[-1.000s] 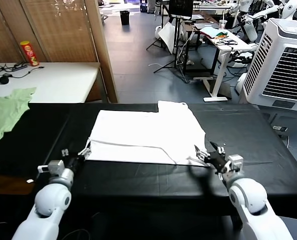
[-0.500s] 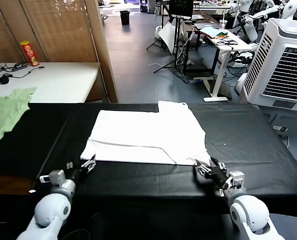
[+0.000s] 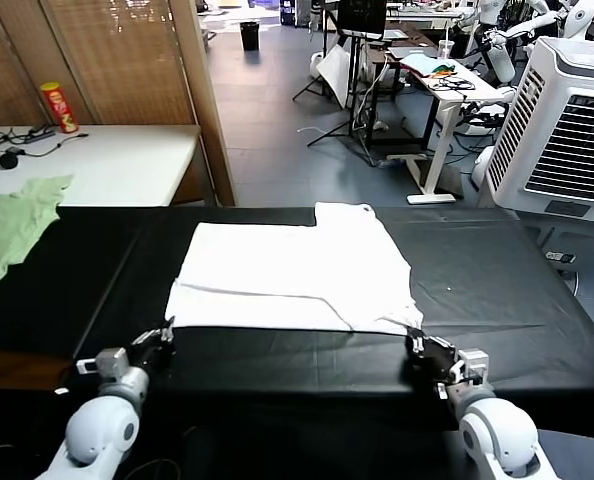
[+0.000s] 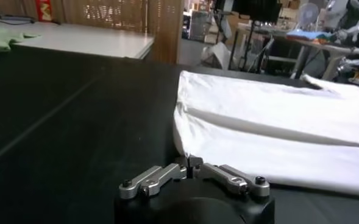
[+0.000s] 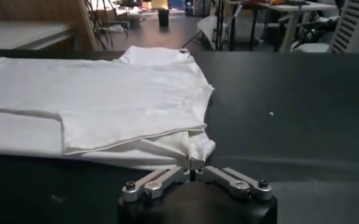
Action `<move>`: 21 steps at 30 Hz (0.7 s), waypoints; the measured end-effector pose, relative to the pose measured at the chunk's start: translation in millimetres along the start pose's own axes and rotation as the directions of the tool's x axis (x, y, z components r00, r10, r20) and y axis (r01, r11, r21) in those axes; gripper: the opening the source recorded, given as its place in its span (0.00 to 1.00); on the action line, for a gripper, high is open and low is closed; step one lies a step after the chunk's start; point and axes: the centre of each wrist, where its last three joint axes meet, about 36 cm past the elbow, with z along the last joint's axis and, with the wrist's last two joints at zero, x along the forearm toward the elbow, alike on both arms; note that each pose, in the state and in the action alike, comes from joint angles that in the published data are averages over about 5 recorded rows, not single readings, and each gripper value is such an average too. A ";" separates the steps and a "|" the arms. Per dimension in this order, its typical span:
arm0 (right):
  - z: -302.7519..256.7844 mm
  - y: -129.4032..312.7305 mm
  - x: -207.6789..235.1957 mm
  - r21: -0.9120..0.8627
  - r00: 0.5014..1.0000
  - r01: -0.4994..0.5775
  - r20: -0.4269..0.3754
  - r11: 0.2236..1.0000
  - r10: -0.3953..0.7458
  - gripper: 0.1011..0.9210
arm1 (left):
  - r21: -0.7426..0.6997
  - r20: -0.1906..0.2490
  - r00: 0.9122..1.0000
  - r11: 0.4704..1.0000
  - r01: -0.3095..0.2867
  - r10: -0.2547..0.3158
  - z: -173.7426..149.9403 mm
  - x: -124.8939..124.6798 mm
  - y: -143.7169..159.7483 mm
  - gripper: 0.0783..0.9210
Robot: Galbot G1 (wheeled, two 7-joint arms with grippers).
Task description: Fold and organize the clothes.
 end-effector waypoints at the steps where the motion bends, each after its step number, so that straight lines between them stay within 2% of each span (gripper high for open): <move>1: 2.1 1.2 5.0 0.001 1.000 -0.001 -0.008 1.000 0.001 0.03 | -0.009 -0.003 1.000 1.000 0.002 -0.002 0.1 5.4 0.4 0.06; 14: 11.5 11.8 47.3 0.018 0.996 0.029 -0.079 0.999 -0.028 0.05 | -0.052 -0.042 0.999 0.998 0.023 -0.025 6.2 86.8 -9.0 0.06; 17: 10.6 12.2 53.4 0.029 0.996 0.032 -0.082 0.999 -0.030 0.18 | -0.056 -0.057 0.997 0.997 0.044 -0.047 8.8 97.0 -9.0 0.06; 21: 5.2 12.5 63.5 0.043 0.996 0.044 -0.074 0.998 -0.040 0.45 | -0.072 -0.067 0.996 0.996 0.060 -0.065 9.6 104.8 -8.1 0.09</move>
